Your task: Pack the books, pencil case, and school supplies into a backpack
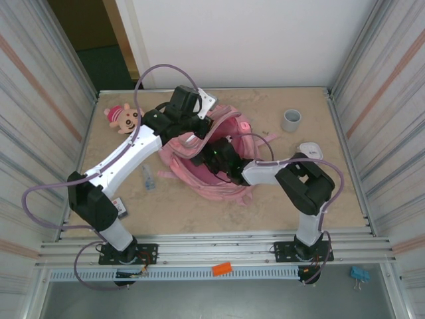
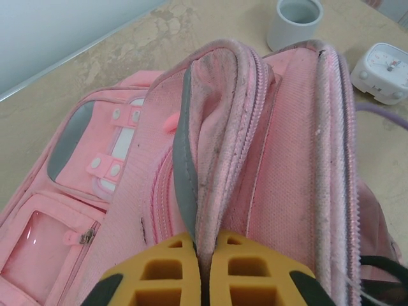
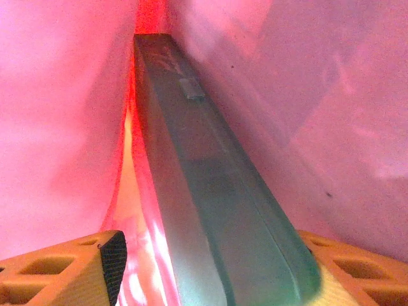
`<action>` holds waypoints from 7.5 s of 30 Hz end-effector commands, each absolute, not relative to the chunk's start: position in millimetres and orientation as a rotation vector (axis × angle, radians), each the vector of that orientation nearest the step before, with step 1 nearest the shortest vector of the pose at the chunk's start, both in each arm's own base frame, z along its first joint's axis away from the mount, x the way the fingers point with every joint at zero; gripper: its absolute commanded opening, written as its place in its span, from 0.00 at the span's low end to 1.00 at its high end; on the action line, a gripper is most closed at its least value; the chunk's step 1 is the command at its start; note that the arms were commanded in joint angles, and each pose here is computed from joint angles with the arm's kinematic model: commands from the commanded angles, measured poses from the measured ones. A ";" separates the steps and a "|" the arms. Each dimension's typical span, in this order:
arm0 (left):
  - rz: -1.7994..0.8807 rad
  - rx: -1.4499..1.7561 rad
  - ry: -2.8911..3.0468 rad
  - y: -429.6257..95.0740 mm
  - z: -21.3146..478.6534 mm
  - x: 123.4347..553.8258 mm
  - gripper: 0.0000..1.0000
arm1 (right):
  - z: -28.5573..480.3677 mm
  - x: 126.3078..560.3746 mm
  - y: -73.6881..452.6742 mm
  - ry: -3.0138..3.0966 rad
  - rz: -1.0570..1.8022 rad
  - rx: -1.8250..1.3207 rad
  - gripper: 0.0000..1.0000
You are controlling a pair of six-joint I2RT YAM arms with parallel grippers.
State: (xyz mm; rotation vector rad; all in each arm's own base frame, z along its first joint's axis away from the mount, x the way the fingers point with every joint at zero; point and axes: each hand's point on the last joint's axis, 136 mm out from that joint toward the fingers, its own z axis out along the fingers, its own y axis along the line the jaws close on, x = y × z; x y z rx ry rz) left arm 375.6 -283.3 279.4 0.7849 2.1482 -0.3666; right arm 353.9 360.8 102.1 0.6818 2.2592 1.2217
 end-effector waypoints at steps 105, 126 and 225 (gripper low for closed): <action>-0.851 1.310 1.789 -290.2 271.3 297.2 0.00 | 244.3 362.0 81.5 2.404 0.623 0.154 0.92; -0.883 1.266 1.784 -299.3 265.1 294.1 0.00 | 273.9 305.2 158.8 2.137 0.813 -0.048 0.91; -0.433 1.467 1.657 -219.0 231.5 240.3 0.12 | 305.4 212.2 317.3 2.184 1.486 -0.468 0.82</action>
